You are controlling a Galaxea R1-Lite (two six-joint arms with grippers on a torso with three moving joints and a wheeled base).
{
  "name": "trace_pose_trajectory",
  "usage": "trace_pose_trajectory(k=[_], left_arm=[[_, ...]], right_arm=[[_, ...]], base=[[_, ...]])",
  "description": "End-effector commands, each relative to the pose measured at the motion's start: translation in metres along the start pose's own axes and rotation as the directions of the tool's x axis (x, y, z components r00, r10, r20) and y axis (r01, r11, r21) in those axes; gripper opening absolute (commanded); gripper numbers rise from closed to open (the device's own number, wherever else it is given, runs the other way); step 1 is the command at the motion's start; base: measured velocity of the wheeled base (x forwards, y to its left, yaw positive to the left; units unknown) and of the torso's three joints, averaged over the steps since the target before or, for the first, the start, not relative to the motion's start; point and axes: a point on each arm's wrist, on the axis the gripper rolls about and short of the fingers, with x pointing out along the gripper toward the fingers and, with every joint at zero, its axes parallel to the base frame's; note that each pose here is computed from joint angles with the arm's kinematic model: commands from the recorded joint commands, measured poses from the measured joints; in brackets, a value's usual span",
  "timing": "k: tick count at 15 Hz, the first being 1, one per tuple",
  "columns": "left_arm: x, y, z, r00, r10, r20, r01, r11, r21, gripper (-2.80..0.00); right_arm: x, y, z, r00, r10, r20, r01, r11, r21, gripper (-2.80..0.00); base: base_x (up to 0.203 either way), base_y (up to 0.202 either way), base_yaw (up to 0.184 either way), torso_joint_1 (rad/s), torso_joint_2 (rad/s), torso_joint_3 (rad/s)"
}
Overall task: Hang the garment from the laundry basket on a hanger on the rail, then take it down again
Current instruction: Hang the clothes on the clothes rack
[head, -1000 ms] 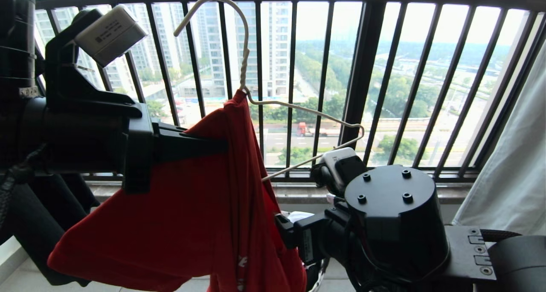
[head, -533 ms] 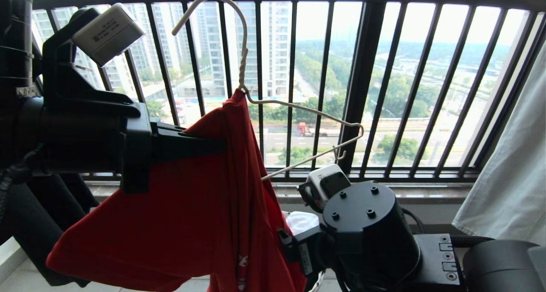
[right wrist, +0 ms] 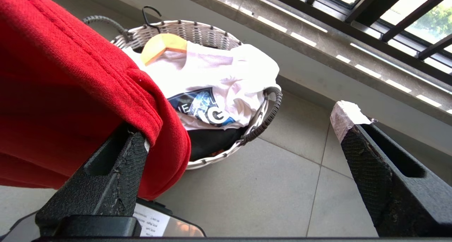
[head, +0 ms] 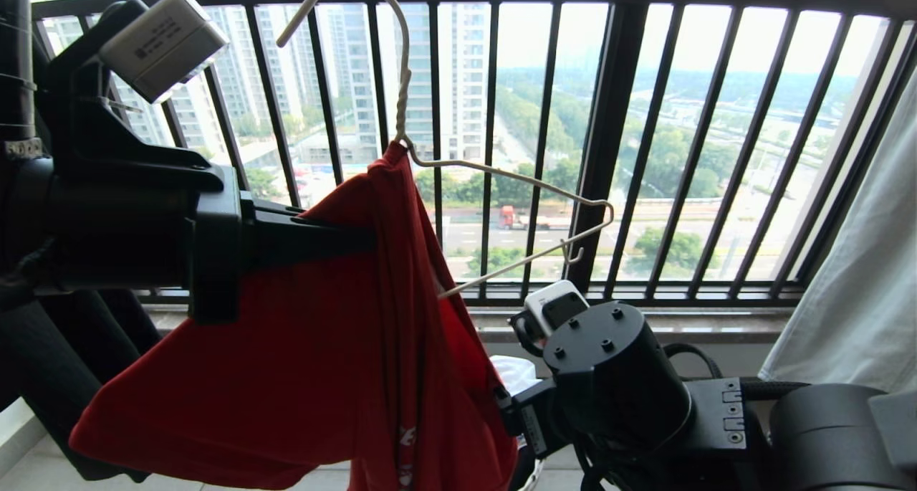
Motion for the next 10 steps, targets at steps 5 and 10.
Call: trace_pose_trajectory(k=[5,10], left_arm=[[-0.003,-0.002,0.0,1.0,-0.001,0.008,0.001,1.0,0.005,-2.8],[-0.002,-0.001,0.0,1.0,-0.001,0.01,0.001,1.0,0.006,-2.8]], right_arm=[[0.003,-0.01,0.005,0.999,-0.033,-0.007,0.033,0.999,0.016,0.0],[-0.003,-0.015,0.013,0.999,-0.032,0.027,0.031,0.998,0.046,0.0]], base=[[0.0,0.0,0.0,0.0,0.0,0.0],[0.0,0.0,0.0,0.0,0.0,0.0]])
